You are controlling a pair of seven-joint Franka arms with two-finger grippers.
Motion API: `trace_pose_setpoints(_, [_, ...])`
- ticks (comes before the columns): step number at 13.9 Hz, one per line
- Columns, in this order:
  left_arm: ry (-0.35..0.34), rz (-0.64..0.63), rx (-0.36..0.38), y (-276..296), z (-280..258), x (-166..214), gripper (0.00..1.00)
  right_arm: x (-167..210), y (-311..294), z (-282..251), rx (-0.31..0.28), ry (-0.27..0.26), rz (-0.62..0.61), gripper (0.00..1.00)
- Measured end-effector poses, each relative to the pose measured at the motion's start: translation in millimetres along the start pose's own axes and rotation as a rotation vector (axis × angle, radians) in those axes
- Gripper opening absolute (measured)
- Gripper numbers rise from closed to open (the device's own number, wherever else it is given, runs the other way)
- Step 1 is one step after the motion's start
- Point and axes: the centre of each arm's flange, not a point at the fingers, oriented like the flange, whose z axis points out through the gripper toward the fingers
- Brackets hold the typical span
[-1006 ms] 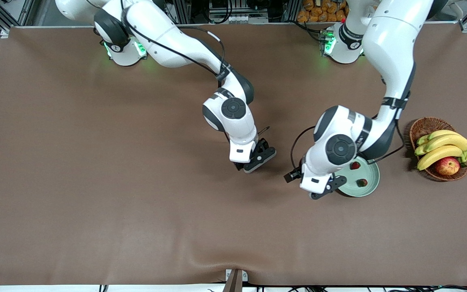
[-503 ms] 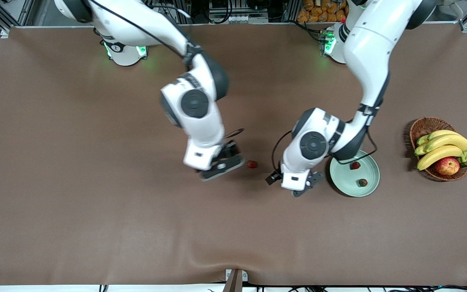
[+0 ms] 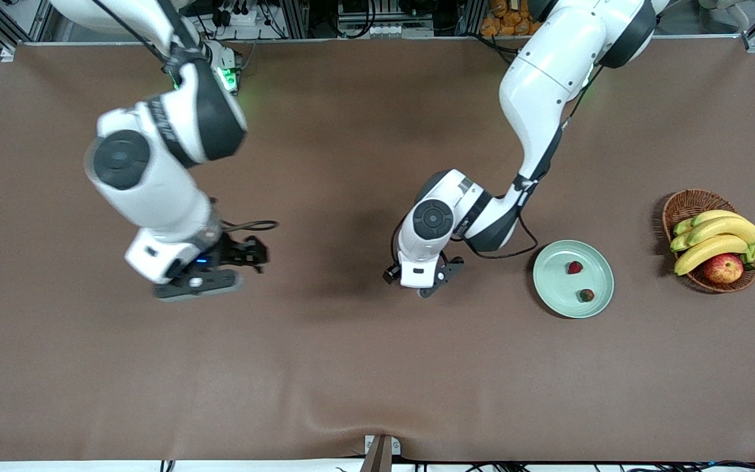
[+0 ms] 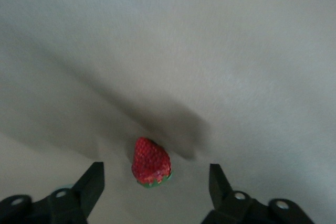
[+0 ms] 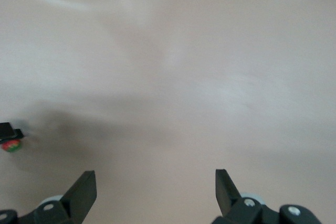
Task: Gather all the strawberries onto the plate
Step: 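Grasp the strawberry with the left gripper while the right gripper retracts, then lower the strawberry onto the plate and open the left gripper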
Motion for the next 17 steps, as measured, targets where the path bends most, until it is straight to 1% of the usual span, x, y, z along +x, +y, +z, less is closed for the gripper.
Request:
trace_pose_setpoints(1, [-0.001,0.002,0.007,-0.7,5.3,-1.6,0.79,-2.6,32.2,-15.0,-0.005,-0.013,0.011,1.00])
trace_pose_setpoints(2, [-0.001,0.001,0.011,-1.4,9.0,-0.9,0.79,-7.5,67.7,-31.0,-0.009,-0.028,0.014,1.00])
trace_pose_setpoints(3, [-0.001,-0.001,0.014,-2.0,11.3,0.7,0.74,-15.7,105.0,-48.1,-0.010,-0.043,0.012,1.00])
trace_pose_setpoints(4, [0.000,-0.001,0.016,-2.4,12.4,2.0,0.63,-26.7,138.9,-64.1,-0.010,-0.051,0.013,1.00])
trace_pose_setpoints(5, [0.003,0.003,0.016,-2.6,12.4,3.0,0.53,-39.6,167.3,-78.5,-0.009,-0.051,0.019,1.00])
trace_pose_setpoints(6, [0.007,0.011,0.016,-2.5,12.0,4.1,0.41,-54.4,191.3,-90.9,-0.008,-0.053,0.031,1.00])
trace_pose_setpoints(7, [0.011,0.014,0.014,-2.2,10.9,5.9,0.32,-70.5,210.4,-102.4,-0.005,-0.064,0.045,1.00])
trace_pose_setpoints(9, [0.021,0.021,0.006,-0.8,5.7,14.2,0.32,-95.6,225.8,-123.0,0.001,-0.087,0.068,1.00])
trace_pose_setpoints(11, [0.029,0.010,-0.005,-0.8,-9.0,36.2,0.32,-110.5,224.6,-139.2,0.004,-0.096,0.093,1.00])
trace_pose_setpoints(14, [0.040,-0.019,0.030,-19.4,-46.3,99.3,0.32,-122.6,217.9,-154.3,0.004,-0.101,0.155,1.00])
trace_pose_setpoints(16, [0.035,0.002,0.064,-39.9,-75.9,143.1,0.32,-128.3,217.2,-157.8,0.005,-0.110,0.170,1.00])
trace_pose_setpoints(17, [0.030,0.030,0.081,-50.5,-89.1,161.1,0.32,-131.2,218.1,-157.3,0.007,-0.123,0.174,1.00])
